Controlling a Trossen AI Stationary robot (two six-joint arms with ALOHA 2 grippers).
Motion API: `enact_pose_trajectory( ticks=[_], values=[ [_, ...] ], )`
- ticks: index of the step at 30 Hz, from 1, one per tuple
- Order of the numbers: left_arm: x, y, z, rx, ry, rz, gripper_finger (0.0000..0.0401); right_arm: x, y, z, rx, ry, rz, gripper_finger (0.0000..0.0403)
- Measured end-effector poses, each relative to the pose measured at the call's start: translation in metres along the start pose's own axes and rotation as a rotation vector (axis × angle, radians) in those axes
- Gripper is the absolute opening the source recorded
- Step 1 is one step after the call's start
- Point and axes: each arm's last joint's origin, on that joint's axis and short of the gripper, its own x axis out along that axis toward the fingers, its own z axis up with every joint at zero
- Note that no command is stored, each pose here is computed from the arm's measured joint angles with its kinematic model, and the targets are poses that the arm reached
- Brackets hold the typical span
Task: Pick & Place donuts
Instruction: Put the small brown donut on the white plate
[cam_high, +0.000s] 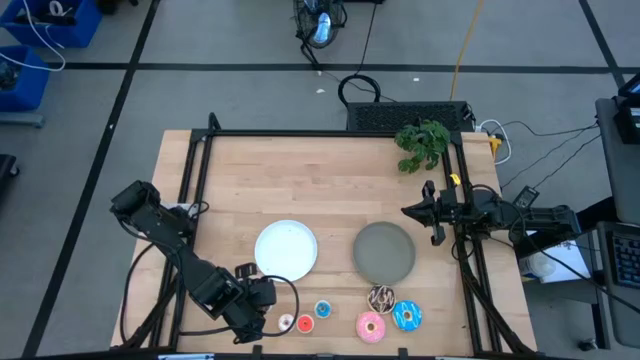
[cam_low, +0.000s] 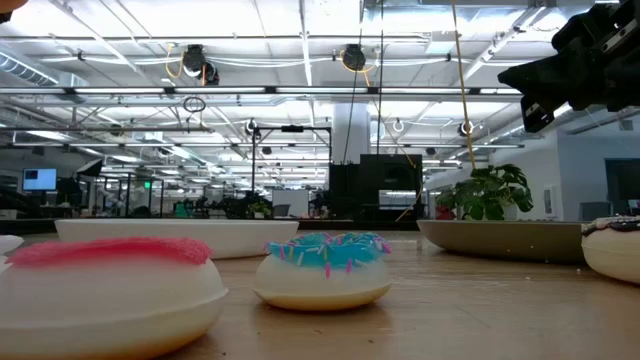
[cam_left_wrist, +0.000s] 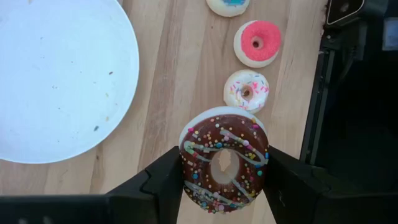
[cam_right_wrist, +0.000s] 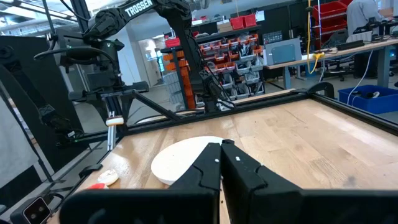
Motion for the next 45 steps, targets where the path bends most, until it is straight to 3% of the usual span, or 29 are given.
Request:
enact_pose_trajectory(
  ticks=[31, 40, 45],
  values=[
    [0.000, 0.001, 0.000, 0.028, -0.021, 0.025, 0.0198, 0.000, 0.000, 0.000, 0.000, -0.003, 0.000, 0.0000],
    [0.005, 0.029, 0.018, -0.040, 0.095, 0.078, 0.0198, 0.000, 0.000, 0.000, -0.001, -0.003, 0.000, 0.0000],
    [0.007, 0.041, 0.030, 0.024, 0.113, 0.067, 0.0198, 0.000, 0.000, 0.000, 0.000, -0.003, 0.000, 0.0000]
  ],
)
